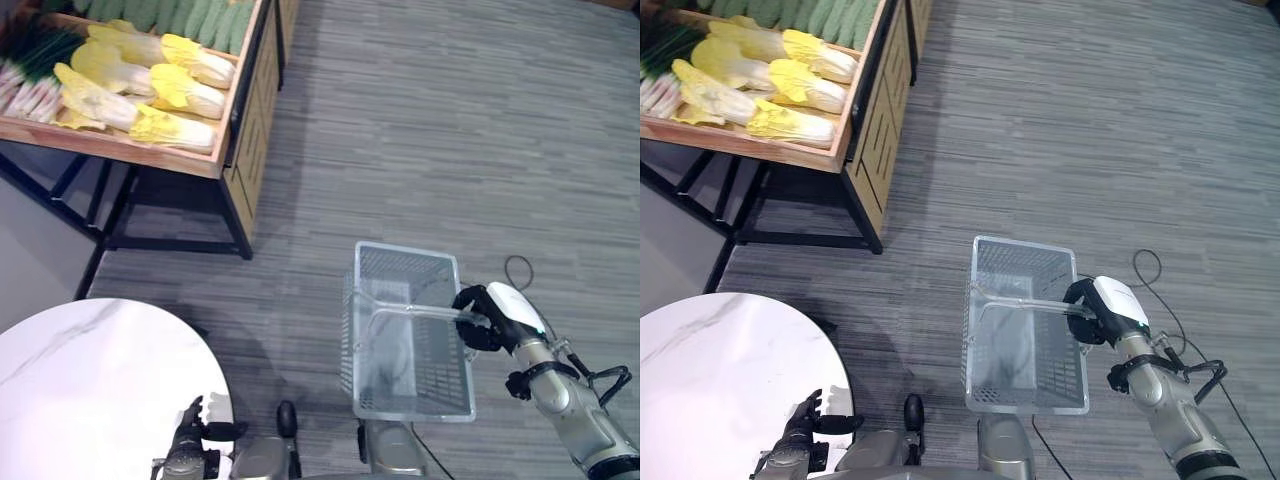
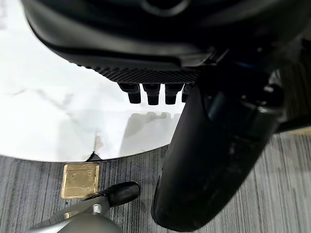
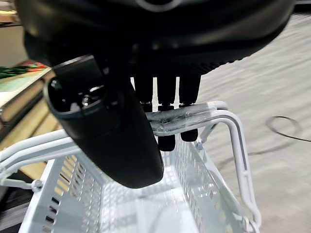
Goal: Get the vegetables into the basket
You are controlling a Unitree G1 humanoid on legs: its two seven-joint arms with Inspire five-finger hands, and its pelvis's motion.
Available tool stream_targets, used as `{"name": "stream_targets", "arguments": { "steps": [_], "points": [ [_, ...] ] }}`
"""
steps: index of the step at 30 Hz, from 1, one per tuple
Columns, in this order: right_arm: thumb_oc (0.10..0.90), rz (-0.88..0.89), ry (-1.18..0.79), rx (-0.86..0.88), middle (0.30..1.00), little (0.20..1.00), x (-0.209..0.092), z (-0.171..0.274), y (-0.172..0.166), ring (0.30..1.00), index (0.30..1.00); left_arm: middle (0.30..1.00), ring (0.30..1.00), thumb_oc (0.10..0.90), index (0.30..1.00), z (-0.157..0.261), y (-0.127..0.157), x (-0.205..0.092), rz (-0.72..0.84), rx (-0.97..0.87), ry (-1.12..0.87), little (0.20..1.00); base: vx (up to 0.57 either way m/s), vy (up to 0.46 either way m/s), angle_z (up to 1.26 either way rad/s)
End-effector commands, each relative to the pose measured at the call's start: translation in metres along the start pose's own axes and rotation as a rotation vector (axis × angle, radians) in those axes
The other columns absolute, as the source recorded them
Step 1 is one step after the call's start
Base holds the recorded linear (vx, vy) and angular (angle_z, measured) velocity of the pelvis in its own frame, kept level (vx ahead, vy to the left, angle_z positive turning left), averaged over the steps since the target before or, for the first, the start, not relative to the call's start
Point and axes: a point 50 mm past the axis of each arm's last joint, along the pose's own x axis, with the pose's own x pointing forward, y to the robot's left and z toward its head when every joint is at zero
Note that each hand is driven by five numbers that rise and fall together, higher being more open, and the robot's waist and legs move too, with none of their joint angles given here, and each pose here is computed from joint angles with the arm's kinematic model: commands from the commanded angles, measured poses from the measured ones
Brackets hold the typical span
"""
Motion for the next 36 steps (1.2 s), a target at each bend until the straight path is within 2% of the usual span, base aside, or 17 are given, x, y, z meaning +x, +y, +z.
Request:
{"name": "stream_targets", "arguments": {
  "steps": [1,9,12,14,22,26,31,32,36],
  "points": [
    [0.4,-0.329,-0.127,-0.013,0.3,0.3,0.014,0.02,-0.075,0.3,0.3,1.0,1.0,0.9,1.0,-0.01,0.013,-0.003,0.026,0.031,-0.002,1.0,0.0,-0.016,-0.44],
    [0.4,-0.255,-0.05,-0.002,0.3,0.3,0.015,0.006,-0.055,0.3,0.3,1.0,1.0,0.9,1.0,-0.014,0.009,-0.004,-0.005,0.065,0.019,1.0,0.03,-0.07,-0.42],
    [0.4,-0.209,0.031,0.029,0.3,0.3,0.014,-0.009,-0.036,0.3,0.3,1.0,1.0,0.9,1.0,-0.014,0.006,-0.003,-0.003,0.077,0.024,1.0,0.03,-0.116,-0.07],
    [0.4,-0.169,0.134,0.05,0.3,0.3,0.007,-0.028,-0.019,0.3,0.3,1.0,1.0,0.9,1.0,-0.014,0.0,-0.004,-0.011,0.067,0.026,1.0,0.07,-0.178,-0.04],
    [0.4,-0.151,0.365,0.136,0.3,0.3,-0.008,-0.064,0.013,0.3,0.3,1.0,1.0,0.9,1.0,-0.014,-0.02,-0.008,-0.065,0.092,0.016,1.0,0.04,-0.101,-0.01],
    [0.4,-0.084,0.517,0.169,0.3,0.3,-0.024,-0.084,0.042,0.3,0.3,1.0,1.0,0.9,1.0,-0.014,-0.031,-0.01,-0.105,0.157,0.009,1.0,0.03,-0.05,0.0],
    [0.4,-0.04,0.627,0.203,0.3,0.3,-0.04,-0.095,0.064,0.3,0.3,1.0,1.0,0.9,1.0,-0.013,-0.036,-0.01,-0.112,0.181,0.003,1.0,0.03,-0.033,0.02],
    [0.4,-0.037,0.7,0.278,0.3,0.3,-0.046,-0.096,0.081,0.3,0.3,1.0,1.0,0.9,1.0,-0.008,-0.037,-0.009,-0.107,0.199,-0.01,1.0,-0.01,-0.039,0.02],
    [0.4,-0.013,0.721,0.277,0.3,0.3,-0.049,-0.096,0.088,0.3,0.3,1.0,1.0,0.9,1.0,-0.002,-0.036,-0.007,-0.098,0.202,-0.031,1.0,-0.02,-0.047,-0.01]
  ]
}}
